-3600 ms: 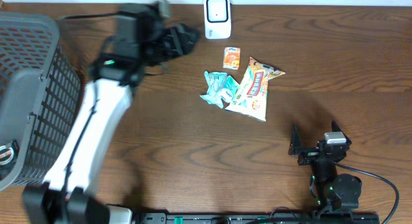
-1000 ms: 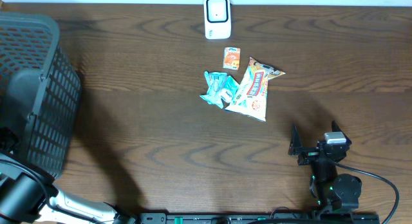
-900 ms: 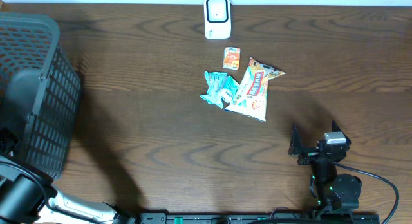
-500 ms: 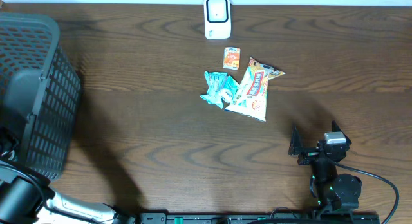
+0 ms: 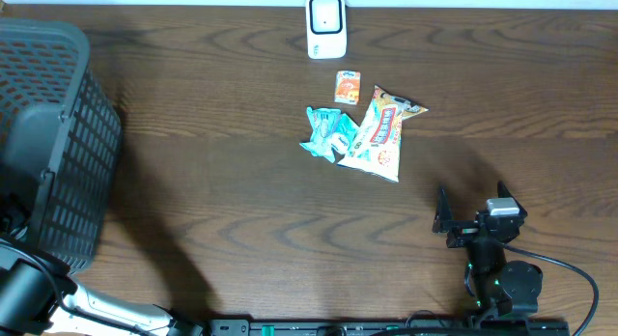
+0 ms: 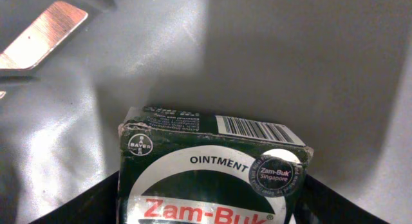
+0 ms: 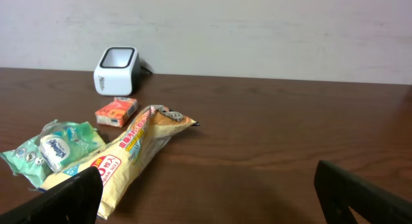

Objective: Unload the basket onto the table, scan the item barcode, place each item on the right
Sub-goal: 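Reach the left gripper into the basket and grasp the dark round tin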

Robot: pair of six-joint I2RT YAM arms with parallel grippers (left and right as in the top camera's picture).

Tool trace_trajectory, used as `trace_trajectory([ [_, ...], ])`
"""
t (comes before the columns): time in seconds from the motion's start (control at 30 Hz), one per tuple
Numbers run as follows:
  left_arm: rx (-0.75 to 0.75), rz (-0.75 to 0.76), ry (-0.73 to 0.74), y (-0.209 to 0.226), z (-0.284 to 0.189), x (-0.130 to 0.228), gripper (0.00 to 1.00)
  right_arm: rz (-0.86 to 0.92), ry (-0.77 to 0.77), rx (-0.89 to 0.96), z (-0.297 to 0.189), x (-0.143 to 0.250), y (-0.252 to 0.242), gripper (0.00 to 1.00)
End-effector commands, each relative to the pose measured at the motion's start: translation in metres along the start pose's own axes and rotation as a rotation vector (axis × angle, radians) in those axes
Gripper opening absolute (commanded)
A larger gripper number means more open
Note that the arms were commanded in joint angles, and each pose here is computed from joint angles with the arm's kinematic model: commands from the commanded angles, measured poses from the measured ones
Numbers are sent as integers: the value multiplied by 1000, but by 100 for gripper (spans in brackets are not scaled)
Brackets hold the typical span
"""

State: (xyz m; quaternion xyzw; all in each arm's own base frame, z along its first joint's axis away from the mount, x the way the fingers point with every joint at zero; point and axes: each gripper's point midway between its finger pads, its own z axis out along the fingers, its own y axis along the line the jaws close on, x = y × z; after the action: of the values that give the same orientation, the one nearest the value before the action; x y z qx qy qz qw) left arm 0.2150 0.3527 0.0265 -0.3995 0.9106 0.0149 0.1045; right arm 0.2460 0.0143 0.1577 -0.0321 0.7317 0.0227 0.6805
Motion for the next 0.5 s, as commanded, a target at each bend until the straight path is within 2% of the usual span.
trace_trajectory([
  [0.0,68,-1,34,-10,10,9,74,-1,0,6,0,1,-1,99],
  [0.1,69,-1,35,-10,10,9,62,-1,0,6,0,1,-1,99],
  [0.47,71,4,-5,-12,-6,2,62,-1,0,6,0,1,-1,99],
])
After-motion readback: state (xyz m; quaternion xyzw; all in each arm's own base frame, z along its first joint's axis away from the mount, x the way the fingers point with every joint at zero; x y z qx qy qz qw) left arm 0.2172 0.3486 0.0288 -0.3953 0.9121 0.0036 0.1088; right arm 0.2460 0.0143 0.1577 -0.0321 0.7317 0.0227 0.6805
